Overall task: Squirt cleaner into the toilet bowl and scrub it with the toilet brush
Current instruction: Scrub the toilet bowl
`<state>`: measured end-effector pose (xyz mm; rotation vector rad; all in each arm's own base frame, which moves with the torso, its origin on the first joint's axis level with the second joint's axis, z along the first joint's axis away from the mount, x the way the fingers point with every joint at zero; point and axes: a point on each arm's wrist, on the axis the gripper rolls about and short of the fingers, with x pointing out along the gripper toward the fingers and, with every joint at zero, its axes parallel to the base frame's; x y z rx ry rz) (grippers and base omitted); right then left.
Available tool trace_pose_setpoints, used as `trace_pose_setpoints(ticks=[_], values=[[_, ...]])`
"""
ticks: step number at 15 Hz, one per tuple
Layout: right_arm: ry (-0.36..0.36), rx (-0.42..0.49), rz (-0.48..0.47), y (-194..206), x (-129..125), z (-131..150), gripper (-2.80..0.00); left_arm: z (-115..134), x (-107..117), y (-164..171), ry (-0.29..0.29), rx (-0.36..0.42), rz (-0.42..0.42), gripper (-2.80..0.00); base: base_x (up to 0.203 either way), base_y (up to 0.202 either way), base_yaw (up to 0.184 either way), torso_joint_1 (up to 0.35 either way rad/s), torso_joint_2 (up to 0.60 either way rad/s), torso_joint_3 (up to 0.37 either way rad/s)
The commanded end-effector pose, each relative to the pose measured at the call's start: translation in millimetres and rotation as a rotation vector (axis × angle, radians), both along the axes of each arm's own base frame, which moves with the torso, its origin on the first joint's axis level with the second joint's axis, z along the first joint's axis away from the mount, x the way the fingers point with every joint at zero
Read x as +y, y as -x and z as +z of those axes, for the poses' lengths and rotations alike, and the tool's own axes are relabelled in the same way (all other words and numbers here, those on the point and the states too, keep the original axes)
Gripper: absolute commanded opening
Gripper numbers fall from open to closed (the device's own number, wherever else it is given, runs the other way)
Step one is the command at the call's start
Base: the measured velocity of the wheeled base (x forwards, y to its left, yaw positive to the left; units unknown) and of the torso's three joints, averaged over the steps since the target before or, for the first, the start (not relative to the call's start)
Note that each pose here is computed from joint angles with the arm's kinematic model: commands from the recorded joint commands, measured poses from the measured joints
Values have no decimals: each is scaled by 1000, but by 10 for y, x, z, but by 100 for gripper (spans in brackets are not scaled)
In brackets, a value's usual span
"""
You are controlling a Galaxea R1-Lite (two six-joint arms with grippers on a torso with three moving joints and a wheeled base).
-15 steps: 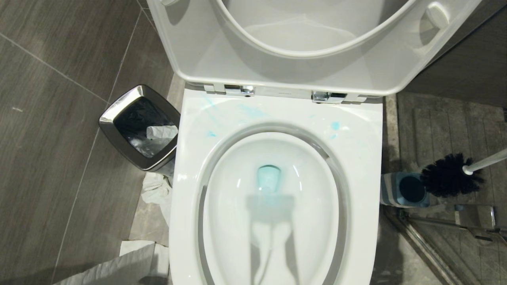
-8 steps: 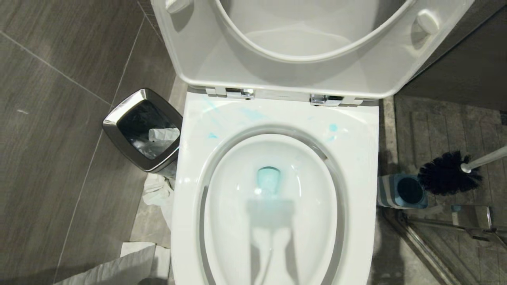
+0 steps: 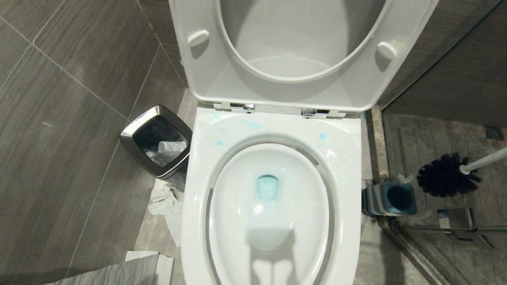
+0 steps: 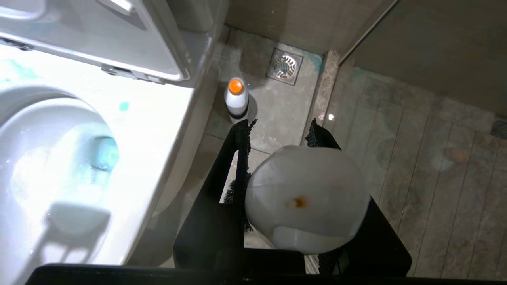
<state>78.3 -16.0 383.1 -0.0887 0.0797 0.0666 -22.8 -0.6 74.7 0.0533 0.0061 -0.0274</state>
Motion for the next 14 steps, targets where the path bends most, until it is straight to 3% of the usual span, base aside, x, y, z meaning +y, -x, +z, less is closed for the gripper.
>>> trace_pose_setpoints(ticks=[1,9,14], values=[[2,-3,3,6,2,11,-280,-2,0,-1,0,1,0,-280,0,0,0,2,2,211],[-1,1,41,-34,23,121,-280,-3,0,-1,0,1,0,-280,0,0,0,3,4,202],[-3,22,123,-217,86,188,-280,-3,0,-1,-2,1,0,-280,0,0,0,-1,3,205]])
